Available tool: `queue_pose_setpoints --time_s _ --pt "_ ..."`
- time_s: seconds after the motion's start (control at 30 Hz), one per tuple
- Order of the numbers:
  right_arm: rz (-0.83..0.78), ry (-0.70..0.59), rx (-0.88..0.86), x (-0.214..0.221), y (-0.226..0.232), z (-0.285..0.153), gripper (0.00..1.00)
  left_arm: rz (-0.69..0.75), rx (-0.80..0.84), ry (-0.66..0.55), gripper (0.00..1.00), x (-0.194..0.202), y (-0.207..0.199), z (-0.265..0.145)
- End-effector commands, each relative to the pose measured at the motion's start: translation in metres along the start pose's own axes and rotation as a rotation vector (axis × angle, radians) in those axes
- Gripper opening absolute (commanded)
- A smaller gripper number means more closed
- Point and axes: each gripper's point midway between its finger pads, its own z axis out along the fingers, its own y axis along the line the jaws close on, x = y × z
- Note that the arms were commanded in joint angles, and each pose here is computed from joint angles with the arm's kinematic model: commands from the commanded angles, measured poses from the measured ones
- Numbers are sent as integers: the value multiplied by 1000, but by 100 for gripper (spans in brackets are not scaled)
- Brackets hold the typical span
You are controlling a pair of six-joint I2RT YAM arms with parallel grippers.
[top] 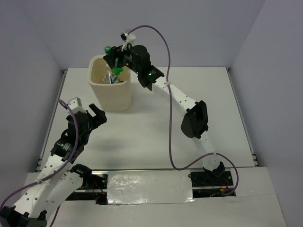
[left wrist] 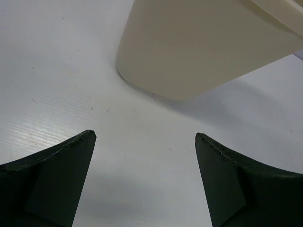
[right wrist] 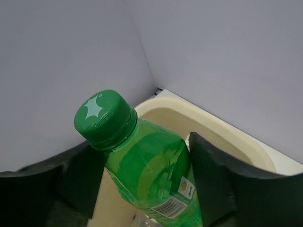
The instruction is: Put the plastic bottles in the bin
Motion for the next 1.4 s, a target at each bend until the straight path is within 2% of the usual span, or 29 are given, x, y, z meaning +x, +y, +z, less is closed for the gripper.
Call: queue_pose_setpoints --time_s 0.0,0.17,0.57,0.6,0.67,0.7,0.77,0.9,0.97,1.0,1.03,1.07,1.1,1.17,1.2,1.27,1.3,1.33,1.37 --pt "-57 -139 -7 -51 13 2 77 -40 7 -38 99 -13 -5 -2" --pt "-74 -86 45 -37 4 -4 100 -41 12 -42 99 -14 -5 -3" --pt "-142 -64 47 -81 15 -39 100 -52 -44 -75 99 -24 4 -7" --pt "-142 -87 61 -101 17 -52 100 -57 -55 -85 99 -27 5 -8" --pt "-141 -67 87 -102 11 -65 100 -57 -66 -92 99 -31 6 -8" --pt "-123 -91 88 -125 16 -84 100 -59 -65 -100 99 -35 5 -10" --pt "-98 -32 134 -112 -4 -101 100 -51 -101 -102 99 -38 9 -9" --pt "-8 -26 281 -112 -50 -158 100 -59 -141 -132 99 -58 14 -14" --pt "32 -24 379 -93 -74 -196 100 -63 -142 -124 99 -63 16 -13" --pt "58 41 457 -56 -105 -216 100 -63 -160 -107 99 -62 20 -9" --pt "76 9 470 -66 -106 -238 100 -64 -153 -84 99 -59 19 -5" --pt "123 68 519 -29 -122 -254 100 -72 -182 -72 99 -59 27 3" --pt "141 74 573 -20 -139 -272 100 -75 -190 -58 99 -57 32 8" --pt "144 35 691 -16 -154 -307 100 -105 -187 0 99 -49 42 20" --pt "136 83 758 15 -166 -326 100 -112 -193 30 99 -44 46 27" --pt "104 61 889 21 -180 -362 100 -158 -232 56 99 -40 63 31" --pt "107 100 950 43 -187 -380 100 -174 -241 53 99 -39 68 33" --pt "122 72 1017 44 -190 -399 100 -197 -275 51 99 -36 82 35" --pt "141 106 1055 70 -194 -414 100 -214 -289 56 99 -33 88 38"
